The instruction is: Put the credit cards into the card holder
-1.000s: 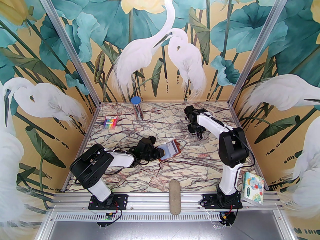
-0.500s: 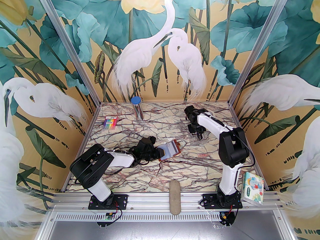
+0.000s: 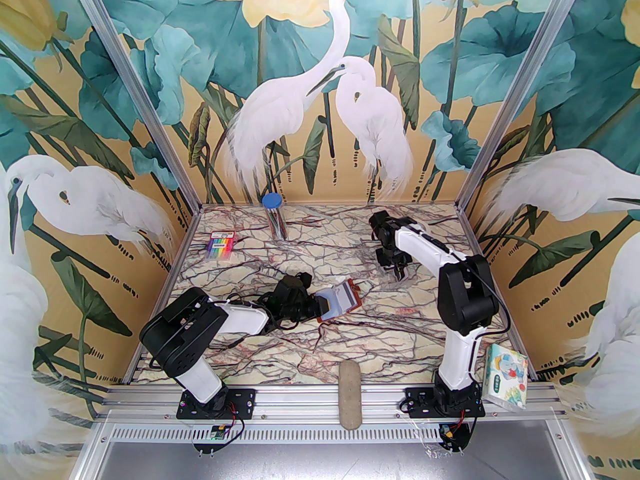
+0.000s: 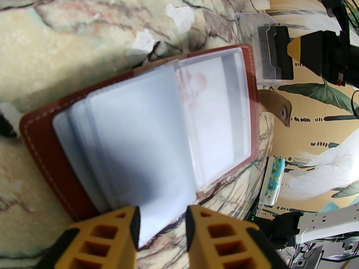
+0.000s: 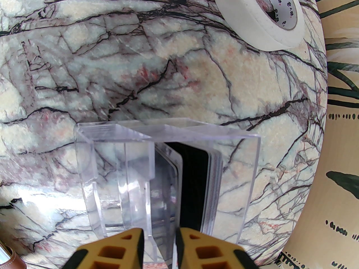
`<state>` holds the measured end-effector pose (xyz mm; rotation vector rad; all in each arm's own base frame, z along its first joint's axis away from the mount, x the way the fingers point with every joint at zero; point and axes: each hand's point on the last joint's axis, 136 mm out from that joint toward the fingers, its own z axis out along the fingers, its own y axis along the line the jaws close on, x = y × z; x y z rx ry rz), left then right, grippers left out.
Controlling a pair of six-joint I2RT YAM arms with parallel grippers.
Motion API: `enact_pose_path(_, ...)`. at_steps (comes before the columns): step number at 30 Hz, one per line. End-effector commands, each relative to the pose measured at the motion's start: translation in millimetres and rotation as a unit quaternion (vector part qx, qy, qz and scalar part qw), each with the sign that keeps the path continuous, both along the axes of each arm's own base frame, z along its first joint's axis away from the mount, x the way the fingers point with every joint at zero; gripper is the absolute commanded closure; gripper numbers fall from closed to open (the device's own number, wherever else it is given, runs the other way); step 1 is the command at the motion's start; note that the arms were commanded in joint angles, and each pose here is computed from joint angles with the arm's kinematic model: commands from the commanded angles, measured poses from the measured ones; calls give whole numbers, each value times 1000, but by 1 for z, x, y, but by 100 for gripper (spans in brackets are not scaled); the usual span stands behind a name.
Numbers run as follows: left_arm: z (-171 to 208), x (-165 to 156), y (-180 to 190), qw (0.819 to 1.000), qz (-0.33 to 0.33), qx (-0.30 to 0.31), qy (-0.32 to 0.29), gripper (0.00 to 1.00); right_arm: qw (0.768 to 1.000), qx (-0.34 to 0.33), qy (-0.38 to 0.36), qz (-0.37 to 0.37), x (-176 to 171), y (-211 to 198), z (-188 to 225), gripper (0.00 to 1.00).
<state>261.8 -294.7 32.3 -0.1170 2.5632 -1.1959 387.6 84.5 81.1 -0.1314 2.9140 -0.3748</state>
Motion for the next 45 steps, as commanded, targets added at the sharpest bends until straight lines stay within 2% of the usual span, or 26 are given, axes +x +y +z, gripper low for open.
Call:
enact_pose_path(1,-32,-13,14,998,6,43,48,64,999,27,28,-4,-8,8,-16,72)
enact_pose_path(31,-32,-13,14,998,7,42,48,64,1000,0,24,-9,-8,-1,-15,72)
enact_pose_path(35,-32,-13,14,998,7,43,48,64,998,54,30,5,-11,17,-16,73)
enact_pose_path(39,-32,-13,14,998,7,42,48,64,1000,1,18,-5,-7,-2,-11,73)
enact_pose_path(45,-33,-13,15,998,7,43,49,64,1000,-4,6,-15,-5,-6,-7,73)
